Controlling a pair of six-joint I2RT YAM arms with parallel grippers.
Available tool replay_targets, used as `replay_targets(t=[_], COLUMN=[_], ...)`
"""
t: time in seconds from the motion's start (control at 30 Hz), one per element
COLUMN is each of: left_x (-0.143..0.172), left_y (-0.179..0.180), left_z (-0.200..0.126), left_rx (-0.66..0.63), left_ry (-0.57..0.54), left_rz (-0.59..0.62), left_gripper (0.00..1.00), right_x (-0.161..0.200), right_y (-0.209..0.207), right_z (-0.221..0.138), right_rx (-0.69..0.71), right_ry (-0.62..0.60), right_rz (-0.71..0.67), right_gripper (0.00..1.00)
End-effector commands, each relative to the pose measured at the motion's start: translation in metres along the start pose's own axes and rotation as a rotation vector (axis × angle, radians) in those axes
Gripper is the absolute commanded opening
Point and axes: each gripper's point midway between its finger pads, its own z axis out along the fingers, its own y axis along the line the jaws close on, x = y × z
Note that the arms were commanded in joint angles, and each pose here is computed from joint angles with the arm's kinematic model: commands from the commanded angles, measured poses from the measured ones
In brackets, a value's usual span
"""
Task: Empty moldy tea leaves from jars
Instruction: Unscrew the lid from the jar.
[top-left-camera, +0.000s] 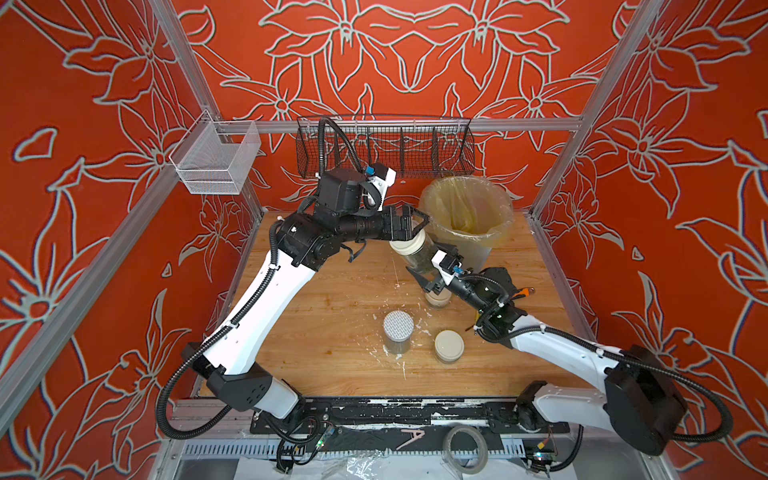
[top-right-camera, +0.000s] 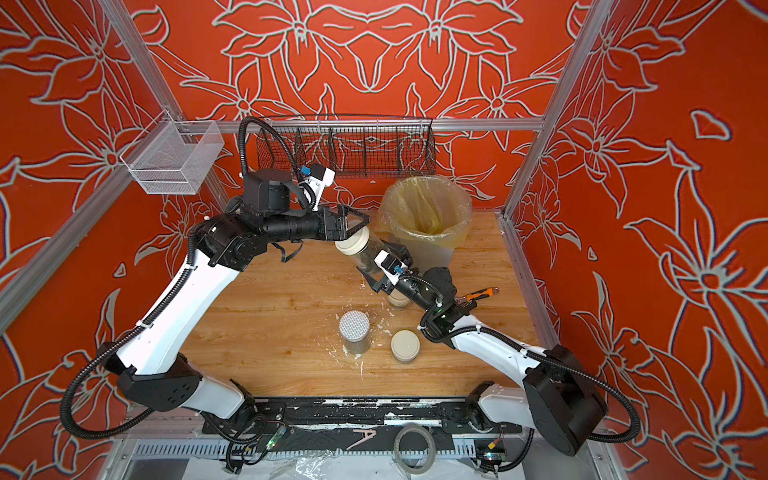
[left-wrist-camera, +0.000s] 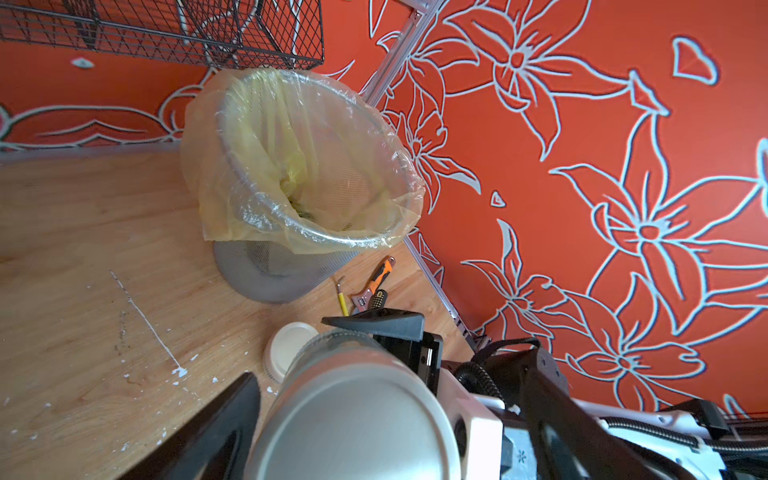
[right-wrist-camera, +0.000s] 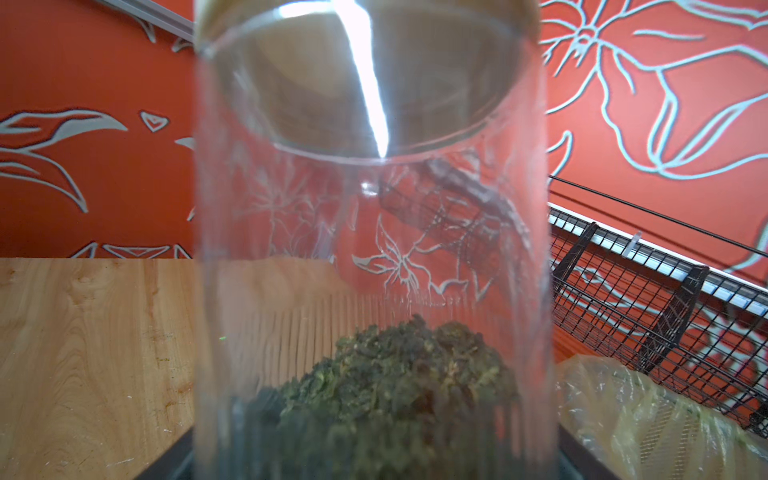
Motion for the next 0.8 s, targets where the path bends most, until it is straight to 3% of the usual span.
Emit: replay_targets(t=[0.0,0.17,0.33,0.43,0.77], left_x=[-0.004,0.005,0.032,0.040,0.052], left_y=[0.009,-0.012,-0.035,-0.029,-0.005], left_z=[-0.007,-0.011,-0.022,-0.021,0.002], left_rx=[-0.066,0.054,0.213,0.196,0.129], left_ry=[-0.038,0.001,0.097,0.126,0.218], left_rz=[0.067,0.144,0.382,0.434,0.424], left_gripper=[0.97,0.97,0.97,0.97,0.97], right_x=[-0.051,-0.054,-0.057,-0.056,-0.056], right_y=[-0.007,-0.007,-0.006,-0.004,-0.001], right_z=[-0.009,-0.011,-0.011,-0.011,-0.010], right_rx=[0.019,0.021,0.010,0.000,-0.023], right_ry=[-0.171,-0.180,-0.186,-0.181,-0.172], right_rz=[-0.023,-0.021,-0.017,-0.015,-0.014], right_gripper=[0.06,0.06,0.06,0.05,0.06])
